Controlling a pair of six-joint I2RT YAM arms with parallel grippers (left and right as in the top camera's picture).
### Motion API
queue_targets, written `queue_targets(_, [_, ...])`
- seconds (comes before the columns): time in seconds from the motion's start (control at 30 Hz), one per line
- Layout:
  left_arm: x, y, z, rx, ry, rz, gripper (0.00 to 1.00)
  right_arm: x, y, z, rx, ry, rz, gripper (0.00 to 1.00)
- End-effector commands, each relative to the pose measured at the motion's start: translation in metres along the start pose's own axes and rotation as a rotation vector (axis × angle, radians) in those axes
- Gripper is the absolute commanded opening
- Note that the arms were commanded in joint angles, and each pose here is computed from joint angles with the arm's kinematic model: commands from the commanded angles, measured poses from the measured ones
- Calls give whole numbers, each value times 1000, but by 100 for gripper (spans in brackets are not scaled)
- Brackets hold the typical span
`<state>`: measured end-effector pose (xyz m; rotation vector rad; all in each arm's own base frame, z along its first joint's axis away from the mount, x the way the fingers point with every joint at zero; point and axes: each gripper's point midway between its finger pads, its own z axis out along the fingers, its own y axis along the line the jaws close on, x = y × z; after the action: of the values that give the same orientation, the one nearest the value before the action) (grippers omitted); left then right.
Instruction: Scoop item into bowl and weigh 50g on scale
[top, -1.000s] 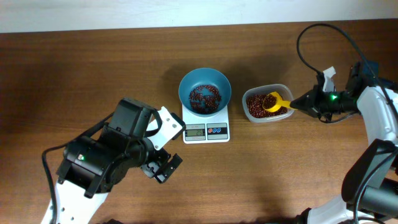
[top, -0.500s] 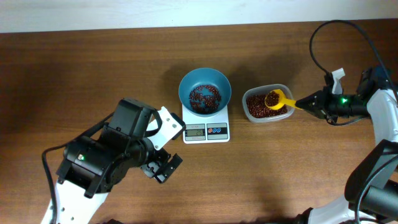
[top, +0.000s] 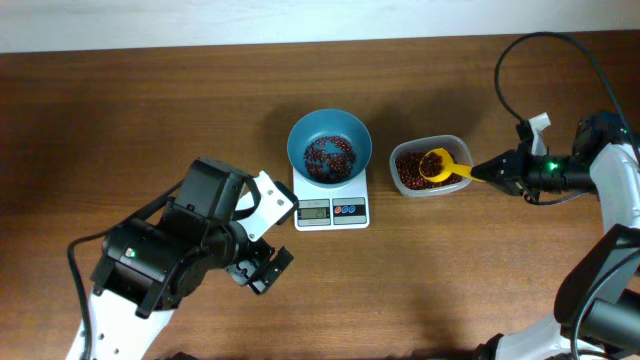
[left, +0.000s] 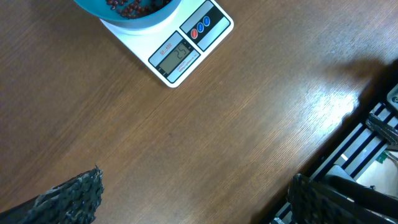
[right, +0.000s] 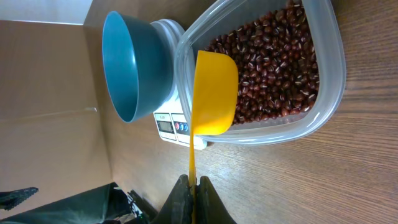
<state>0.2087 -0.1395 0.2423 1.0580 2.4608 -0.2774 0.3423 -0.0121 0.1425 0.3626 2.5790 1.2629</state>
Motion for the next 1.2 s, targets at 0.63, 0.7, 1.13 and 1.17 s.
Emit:
queue_targets(0.63, [1, 1, 1, -3, 5, 13, 99, -5, 32, -2, -199, -38, -49, 4])
queue_targets(0.7, [1, 1, 1, -3, 5, 13, 99, -5, 35, -2, -214, -39, -51, 4])
queue_targets(1.13, [1, 1, 1, -3, 5, 13, 99, -9, 107, 17, -279, 29, -244, 4])
queue_targets(1.17, [1, 1, 1, -3, 5, 13, 99, -9, 113, 18, -282, 33, -260, 4])
